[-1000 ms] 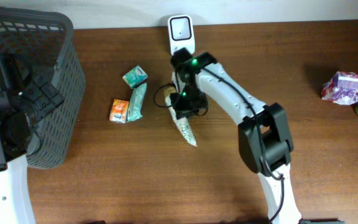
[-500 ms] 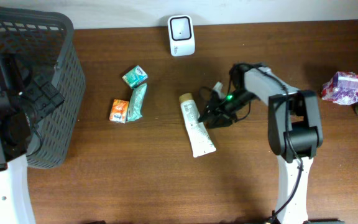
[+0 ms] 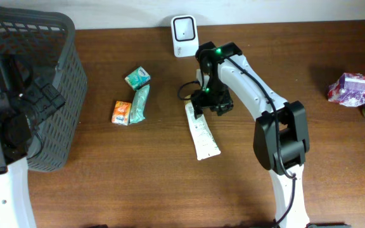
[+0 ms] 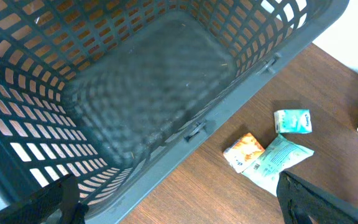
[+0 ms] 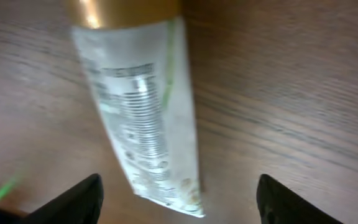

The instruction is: Scan the item barcode

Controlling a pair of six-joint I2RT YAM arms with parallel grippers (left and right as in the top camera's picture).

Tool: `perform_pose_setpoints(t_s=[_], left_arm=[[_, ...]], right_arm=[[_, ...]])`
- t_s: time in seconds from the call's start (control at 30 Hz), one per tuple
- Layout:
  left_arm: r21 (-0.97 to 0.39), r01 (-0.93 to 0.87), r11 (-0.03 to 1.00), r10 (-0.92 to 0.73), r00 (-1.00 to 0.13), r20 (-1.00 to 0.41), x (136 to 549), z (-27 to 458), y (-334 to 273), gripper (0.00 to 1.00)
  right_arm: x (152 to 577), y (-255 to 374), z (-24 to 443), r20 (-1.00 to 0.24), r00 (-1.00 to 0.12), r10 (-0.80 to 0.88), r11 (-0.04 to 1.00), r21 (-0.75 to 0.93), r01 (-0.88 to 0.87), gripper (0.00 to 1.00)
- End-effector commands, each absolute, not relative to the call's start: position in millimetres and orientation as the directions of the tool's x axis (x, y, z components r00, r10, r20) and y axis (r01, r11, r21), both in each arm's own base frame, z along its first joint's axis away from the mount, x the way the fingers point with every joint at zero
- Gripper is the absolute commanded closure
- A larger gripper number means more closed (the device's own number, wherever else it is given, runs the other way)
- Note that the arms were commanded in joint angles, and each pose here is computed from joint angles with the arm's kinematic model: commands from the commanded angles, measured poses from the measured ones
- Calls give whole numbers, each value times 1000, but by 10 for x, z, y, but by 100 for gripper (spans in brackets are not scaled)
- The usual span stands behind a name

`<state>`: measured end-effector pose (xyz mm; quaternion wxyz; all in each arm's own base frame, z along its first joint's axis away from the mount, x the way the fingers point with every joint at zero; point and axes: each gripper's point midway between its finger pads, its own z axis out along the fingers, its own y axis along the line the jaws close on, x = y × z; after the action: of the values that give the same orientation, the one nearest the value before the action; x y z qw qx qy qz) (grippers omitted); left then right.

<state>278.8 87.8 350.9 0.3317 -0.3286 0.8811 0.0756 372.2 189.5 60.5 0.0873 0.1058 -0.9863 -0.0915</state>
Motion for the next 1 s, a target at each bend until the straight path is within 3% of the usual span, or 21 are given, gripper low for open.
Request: perform_pose_setpoints(t_s=[0.0, 0.17, 0.37, 0.53, 0.6, 0.67, 0.83, 0.97], left_arm=[[-95, -638, 764, -538, -549, -639, 2763, 3537, 892, 1], [-95, -638, 764, -538, -549, -639, 2763, 3537, 892, 1], [-96, -638, 764, -538, -549, -639, 2763, 3537, 892, 1], [-96, -638, 764, -538, -549, -639, 2763, 3537, 892, 1], [-95, -638, 764, -538, -549, -639, 2763, 3537, 892, 1], [-96, -638, 764, -538, -549, -639, 2763, 3537, 892, 1], [-96, -638, 764, -538, -549, -639, 2763, 3537, 892, 1], [-96, -638, 764, -538, -549, -639, 2763, 3537, 892, 1]], right_arm=[[3757, 1723, 568, 171, -959, -226, 958, 215, -188, 25], [3532, 1955, 623, 115, -898, -424, 749, 603, -276, 25], [3285, 1946, 239, 163, -901, -401, 714, 672, -196, 26], [3171, 2126, 5, 128, -907, -401, 666, 721, -192, 46], [3208, 2145, -77, 156, -927, -340, 693, 708, -136, 82], [3257, 2185, -37, 167, -938, -304, 688, 720, -95, 92], [3407, 2418, 280, 100, -949, -298, 549, 832, -84, 96], [3704, 2540, 803, -101, -942, -319, 469, 847, -249, 96]])
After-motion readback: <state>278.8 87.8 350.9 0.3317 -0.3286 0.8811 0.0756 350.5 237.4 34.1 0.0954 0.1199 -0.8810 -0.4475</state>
